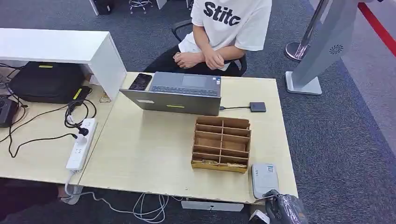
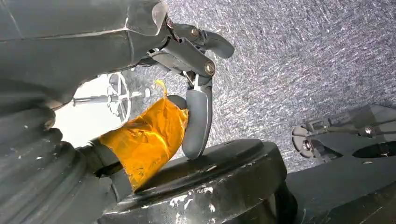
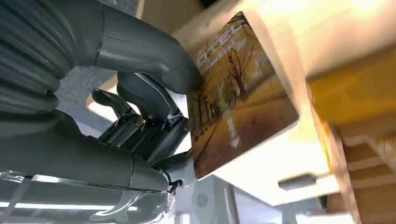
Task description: Pass the card to the sensor for recognition and then transmit it.
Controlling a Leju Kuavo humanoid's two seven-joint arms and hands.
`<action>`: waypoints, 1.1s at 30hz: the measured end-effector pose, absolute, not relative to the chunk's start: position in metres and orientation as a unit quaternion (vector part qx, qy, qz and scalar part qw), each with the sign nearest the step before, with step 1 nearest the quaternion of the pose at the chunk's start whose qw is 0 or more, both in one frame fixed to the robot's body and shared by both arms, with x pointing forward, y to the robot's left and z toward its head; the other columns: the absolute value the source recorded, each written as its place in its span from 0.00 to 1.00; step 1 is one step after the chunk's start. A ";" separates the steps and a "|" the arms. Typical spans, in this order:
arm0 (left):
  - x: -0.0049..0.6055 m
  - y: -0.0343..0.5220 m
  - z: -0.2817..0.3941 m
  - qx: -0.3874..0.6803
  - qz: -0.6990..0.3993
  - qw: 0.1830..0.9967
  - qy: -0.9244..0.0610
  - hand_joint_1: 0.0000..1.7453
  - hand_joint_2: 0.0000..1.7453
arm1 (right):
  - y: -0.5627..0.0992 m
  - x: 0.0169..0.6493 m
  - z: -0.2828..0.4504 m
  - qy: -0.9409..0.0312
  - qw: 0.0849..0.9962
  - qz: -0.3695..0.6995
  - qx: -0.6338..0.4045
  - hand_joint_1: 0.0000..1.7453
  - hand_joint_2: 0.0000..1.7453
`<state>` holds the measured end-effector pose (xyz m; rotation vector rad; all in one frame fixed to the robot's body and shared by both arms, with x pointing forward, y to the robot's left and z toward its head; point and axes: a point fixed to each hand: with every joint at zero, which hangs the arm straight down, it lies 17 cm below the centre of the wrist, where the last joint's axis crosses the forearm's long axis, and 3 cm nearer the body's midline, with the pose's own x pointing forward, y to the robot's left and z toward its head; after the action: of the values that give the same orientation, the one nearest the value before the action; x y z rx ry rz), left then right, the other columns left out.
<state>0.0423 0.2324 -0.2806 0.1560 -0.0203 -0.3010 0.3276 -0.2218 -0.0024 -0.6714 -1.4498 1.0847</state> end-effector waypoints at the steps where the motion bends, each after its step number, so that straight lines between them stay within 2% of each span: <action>1: 0.042 0.232 -0.281 0.078 -0.150 0.986 -0.010 0.00 1.00 | -0.222 0.328 -0.005 -0.615 0.571 0.463 -0.284 1.00 1.00; 9: 0.042 0.233 -0.281 0.078 -0.150 0.986 -0.010 0.00 1.00 | -0.216 0.332 0.006 -0.634 0.557 0.452 -0.288 1.00 1.00; 20: 0.043 0.233 -0.281 0.078 -0.153 0.985 -0.012 0.00 1.00 | -0.197 0.354 0.119 -0.743 0.458 0.407 -0.268 1.00 1.00; 27: 0.043 0.232 -0.281 0.077 -0.162 0.984 -0.013 0.00 1.00 | -0.185 0.388 0.180 -0.780 0.415 0.397 -0.249 1.00 1.00; 33: 0.043 0.232 -0.281 0.077 -0.164 0.983 -0.012 0.00 1.00 | -0.184 0.403 0.206 -0.792 0.394 0.389 -0.257 1.00 1.00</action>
<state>0.0430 0.2322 -0.2806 0.1539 -0.0251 -0.3289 0.4028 -0.1839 0.2058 -0.6527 -2.0076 0.9878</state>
